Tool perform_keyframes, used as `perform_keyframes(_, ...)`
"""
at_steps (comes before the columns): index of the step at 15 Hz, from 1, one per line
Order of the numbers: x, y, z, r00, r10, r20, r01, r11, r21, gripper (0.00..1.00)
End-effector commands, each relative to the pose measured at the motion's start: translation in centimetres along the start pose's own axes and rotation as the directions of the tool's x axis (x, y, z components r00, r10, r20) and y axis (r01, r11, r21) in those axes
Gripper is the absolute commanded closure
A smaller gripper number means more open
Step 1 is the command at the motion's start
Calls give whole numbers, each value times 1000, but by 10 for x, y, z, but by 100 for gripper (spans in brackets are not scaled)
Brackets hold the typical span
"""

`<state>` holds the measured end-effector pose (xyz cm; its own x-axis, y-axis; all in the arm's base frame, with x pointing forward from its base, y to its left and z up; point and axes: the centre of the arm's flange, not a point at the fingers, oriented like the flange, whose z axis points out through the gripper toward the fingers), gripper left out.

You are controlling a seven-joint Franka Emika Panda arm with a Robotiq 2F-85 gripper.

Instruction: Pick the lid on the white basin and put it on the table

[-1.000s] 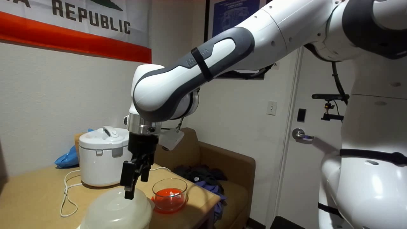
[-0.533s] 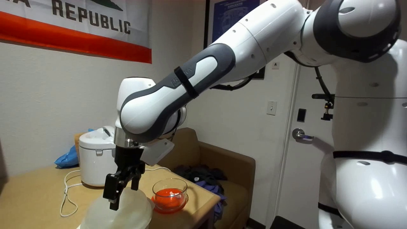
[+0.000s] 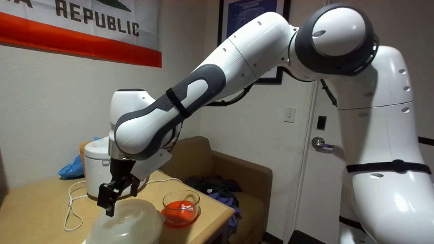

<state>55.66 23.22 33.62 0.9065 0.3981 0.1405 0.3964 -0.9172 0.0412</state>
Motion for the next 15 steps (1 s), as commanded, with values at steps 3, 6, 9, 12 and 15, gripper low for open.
perform_keyframes(3, 32, 19, 2, 999, 54, 3, -53, 998, -28, 0)
perform_keyframes(6, 30, 18, -3, 998, 65, 5, -65, 998, -15, 21)
perform_keyframes(9, 23, 11, -14, 998, 61, -7, -61, 998, -3, 30)
perform_keyframes(12, 15, 4, -25, 998, 57, -20, -57, 998, 11, 31)
perform_keyframes(15, 1, 2, -25, 998, 63, -12, -63, 998, 24, 29)
